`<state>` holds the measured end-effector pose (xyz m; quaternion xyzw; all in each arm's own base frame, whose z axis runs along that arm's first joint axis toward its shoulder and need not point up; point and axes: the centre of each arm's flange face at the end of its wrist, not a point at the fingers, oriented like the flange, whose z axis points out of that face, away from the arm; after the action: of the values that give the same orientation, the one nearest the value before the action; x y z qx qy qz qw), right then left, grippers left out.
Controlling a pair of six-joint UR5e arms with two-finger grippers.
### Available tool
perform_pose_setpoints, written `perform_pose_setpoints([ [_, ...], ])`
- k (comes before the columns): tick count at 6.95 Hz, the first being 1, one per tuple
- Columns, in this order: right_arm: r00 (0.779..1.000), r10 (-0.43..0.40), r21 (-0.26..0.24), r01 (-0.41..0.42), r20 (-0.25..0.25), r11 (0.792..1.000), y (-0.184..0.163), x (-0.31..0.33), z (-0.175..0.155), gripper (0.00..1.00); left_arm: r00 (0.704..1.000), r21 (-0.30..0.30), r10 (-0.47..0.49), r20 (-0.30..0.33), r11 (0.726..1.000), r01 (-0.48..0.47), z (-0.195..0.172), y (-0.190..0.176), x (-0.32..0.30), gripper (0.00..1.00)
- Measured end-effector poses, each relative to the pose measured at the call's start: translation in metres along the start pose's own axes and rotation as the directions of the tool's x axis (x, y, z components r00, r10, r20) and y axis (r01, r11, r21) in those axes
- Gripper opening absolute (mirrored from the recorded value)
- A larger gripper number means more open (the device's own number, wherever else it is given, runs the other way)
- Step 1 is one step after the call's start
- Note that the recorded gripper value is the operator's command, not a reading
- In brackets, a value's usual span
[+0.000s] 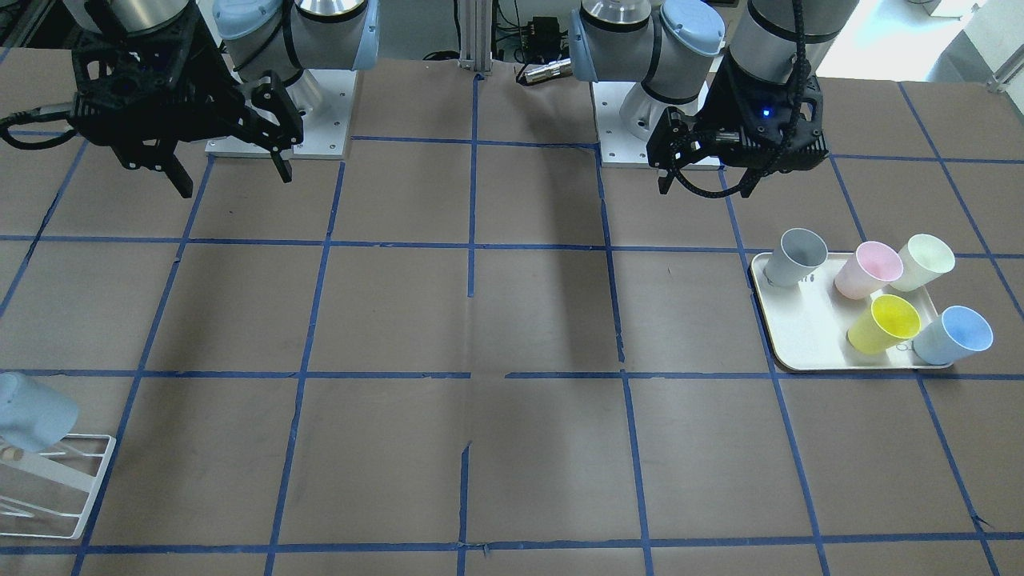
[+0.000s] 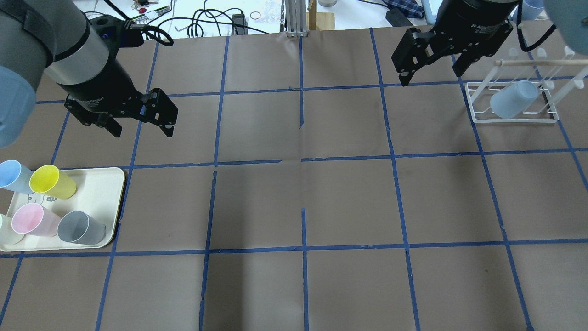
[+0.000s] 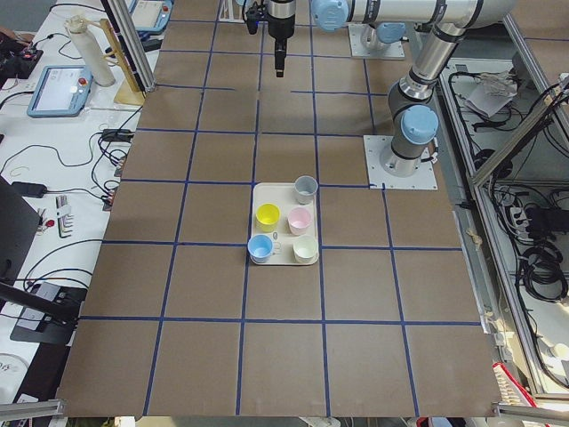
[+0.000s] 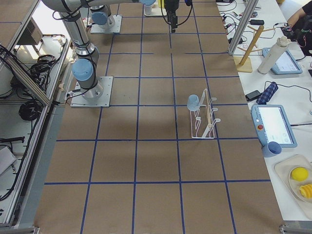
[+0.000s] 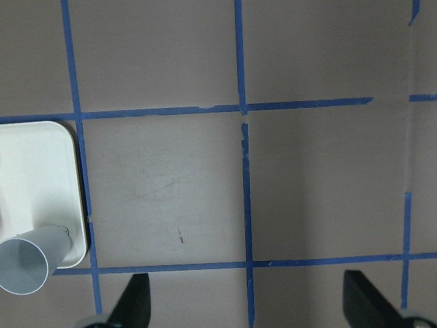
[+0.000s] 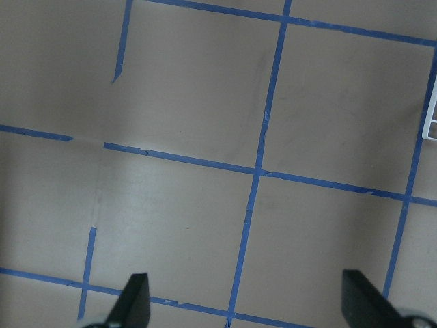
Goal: Transfer IKEA cup to right arm and place on rack
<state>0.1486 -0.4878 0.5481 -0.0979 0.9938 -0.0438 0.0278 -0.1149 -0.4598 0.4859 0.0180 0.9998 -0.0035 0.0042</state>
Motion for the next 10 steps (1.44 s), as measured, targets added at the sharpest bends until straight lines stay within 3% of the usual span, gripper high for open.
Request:
perform_pose_setpoints([
  [2, 1.0, -0.002, 0.016, 0.002, -0.006, 1.0, 0.017, -0.002, -0.012, 1.0, 1.0, 0.003, 0.002, -0.001, 1.0, -0.002, 0.0, 0.0, 0.0, 1.0],
  [4, 1.0, 0.006, -0.013, -0.006, -0.005, 1.0, 0.021, -0.001, 0.003, 1.0, 1.0, 0.008, 0.002, -0.002, 1.0, -0.002, 0.001, -0.002, 0.0, 1.0],
  [10, 0.999, 0.04, -0.019, -0.04, -0.013, 0.999, -0.013, 0.001, 0.007, 1.0, 1.0, 0.007, -0.002, -0.008, 1.0, 0.002, 0.007, -0.007, 0.0, 1.0],
])
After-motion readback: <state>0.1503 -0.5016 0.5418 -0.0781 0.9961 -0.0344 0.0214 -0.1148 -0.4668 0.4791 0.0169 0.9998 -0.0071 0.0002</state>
